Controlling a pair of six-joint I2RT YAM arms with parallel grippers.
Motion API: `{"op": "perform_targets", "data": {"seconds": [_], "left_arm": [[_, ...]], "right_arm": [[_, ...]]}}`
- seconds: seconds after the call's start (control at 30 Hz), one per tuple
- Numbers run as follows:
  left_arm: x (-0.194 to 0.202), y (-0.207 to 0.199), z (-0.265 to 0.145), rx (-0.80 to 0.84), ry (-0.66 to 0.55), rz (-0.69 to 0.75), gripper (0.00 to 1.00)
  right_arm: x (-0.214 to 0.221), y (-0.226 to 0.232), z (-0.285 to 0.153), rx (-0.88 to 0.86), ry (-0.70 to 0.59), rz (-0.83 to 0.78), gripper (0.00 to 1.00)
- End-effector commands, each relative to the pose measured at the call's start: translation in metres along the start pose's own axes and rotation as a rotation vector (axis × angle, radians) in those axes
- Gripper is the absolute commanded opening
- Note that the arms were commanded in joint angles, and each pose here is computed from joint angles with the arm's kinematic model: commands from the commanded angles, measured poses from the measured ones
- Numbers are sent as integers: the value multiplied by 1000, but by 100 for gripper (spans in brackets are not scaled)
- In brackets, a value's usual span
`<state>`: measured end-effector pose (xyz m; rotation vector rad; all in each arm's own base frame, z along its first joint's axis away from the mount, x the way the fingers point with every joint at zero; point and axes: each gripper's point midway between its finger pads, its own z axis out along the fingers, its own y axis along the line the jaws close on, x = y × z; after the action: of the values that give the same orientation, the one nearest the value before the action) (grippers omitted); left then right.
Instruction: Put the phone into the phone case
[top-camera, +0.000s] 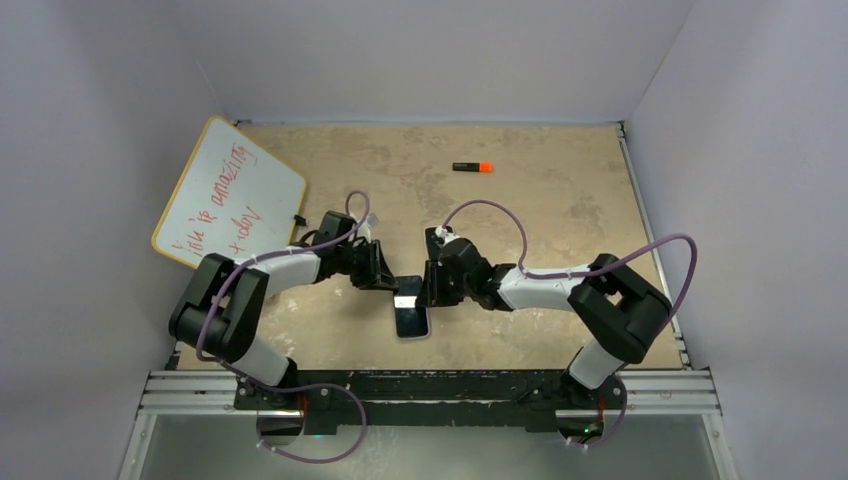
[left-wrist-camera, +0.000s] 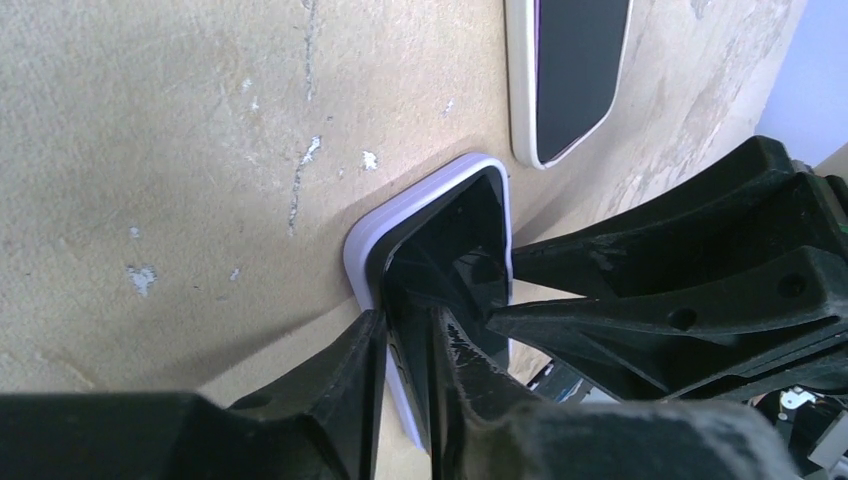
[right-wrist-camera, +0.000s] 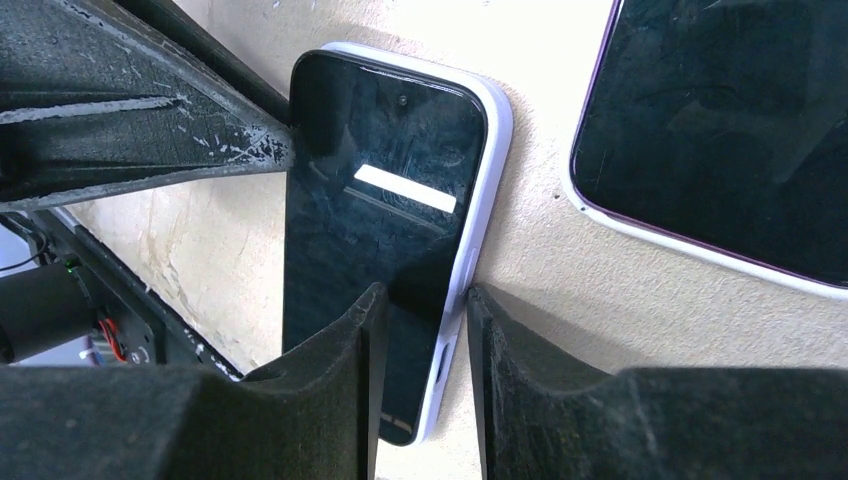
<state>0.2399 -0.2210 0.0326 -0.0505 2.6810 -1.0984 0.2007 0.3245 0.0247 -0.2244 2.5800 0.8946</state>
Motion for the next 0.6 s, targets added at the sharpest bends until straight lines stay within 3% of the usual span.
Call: {"op": "perform_targets", "data": {"seconds": [0.0, 0.3, 0.57], "left_arm": [[-9, -21, -7, 27, -21, 71, 27], [13, -3, -14, -36, 18, 49, 33], [34, -4, -10, 42, 47, 0, 22]], "right_arm": [[-4, 17, -4, -74, -25, -10, 36], [-3, 14, -18, -88, -81, 66, 39], [10, 10, -14, -116, -59, 97, 45]]}}
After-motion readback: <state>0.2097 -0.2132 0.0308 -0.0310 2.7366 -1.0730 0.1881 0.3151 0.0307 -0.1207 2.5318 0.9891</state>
